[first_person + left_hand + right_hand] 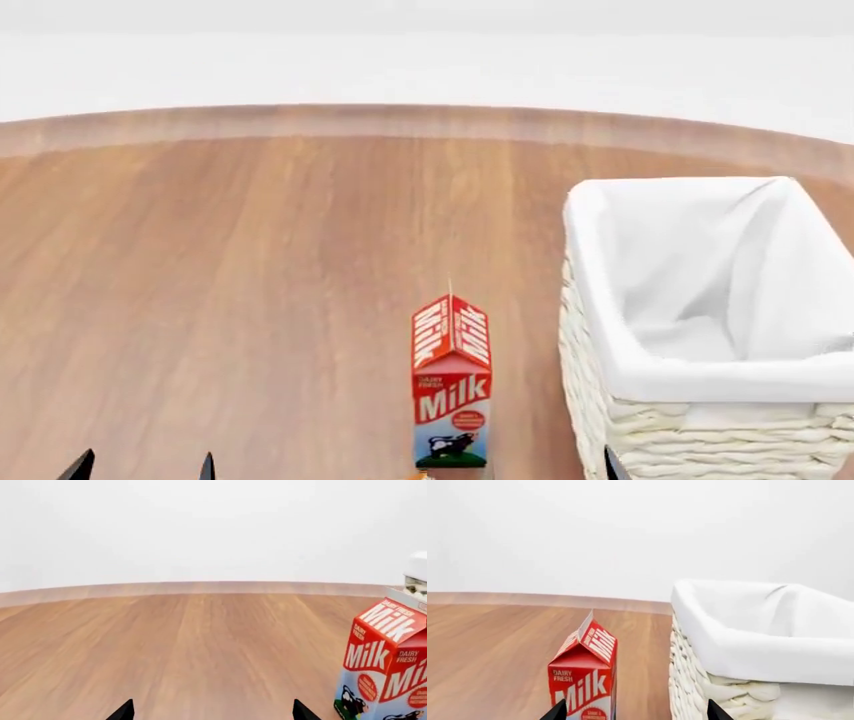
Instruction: Pick up the orange juice, and put it in the basket.
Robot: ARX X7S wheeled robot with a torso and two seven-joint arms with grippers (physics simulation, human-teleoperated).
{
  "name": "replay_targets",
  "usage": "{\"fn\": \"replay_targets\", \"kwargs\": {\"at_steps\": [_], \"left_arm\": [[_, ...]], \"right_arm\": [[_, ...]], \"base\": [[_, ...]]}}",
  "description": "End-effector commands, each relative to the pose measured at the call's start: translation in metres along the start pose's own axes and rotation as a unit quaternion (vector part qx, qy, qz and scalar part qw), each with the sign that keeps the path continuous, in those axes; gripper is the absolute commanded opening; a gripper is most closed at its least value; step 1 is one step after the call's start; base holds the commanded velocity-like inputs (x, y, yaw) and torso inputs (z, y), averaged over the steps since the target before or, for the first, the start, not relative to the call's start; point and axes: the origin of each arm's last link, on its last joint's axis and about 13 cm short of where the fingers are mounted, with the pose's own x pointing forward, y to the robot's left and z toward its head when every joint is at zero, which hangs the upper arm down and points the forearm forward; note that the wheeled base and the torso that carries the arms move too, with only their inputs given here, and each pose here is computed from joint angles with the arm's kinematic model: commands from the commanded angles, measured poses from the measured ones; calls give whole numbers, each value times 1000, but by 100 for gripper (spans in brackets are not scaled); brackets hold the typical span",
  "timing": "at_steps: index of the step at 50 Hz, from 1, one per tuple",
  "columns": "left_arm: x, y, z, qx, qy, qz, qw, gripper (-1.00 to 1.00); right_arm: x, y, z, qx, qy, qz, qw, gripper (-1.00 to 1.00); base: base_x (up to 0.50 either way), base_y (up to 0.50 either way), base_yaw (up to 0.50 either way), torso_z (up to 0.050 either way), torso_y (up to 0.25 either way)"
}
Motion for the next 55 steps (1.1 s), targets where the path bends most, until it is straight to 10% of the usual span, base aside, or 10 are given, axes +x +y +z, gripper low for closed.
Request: {"fn": "replay_targets", "kwargs": {"at_steps": [1,55], "left_arm": [[0,0,0,0,0,0,1000,100],[0,0,0,0,0,0,1000,100]], "right_arm": [[-1,0,-1,0,2,0,1000,100],[-55,32,8,-7,4,108,994,100]], "base": [[344,0,0,0,0],[12,0,0,0,0]]}}
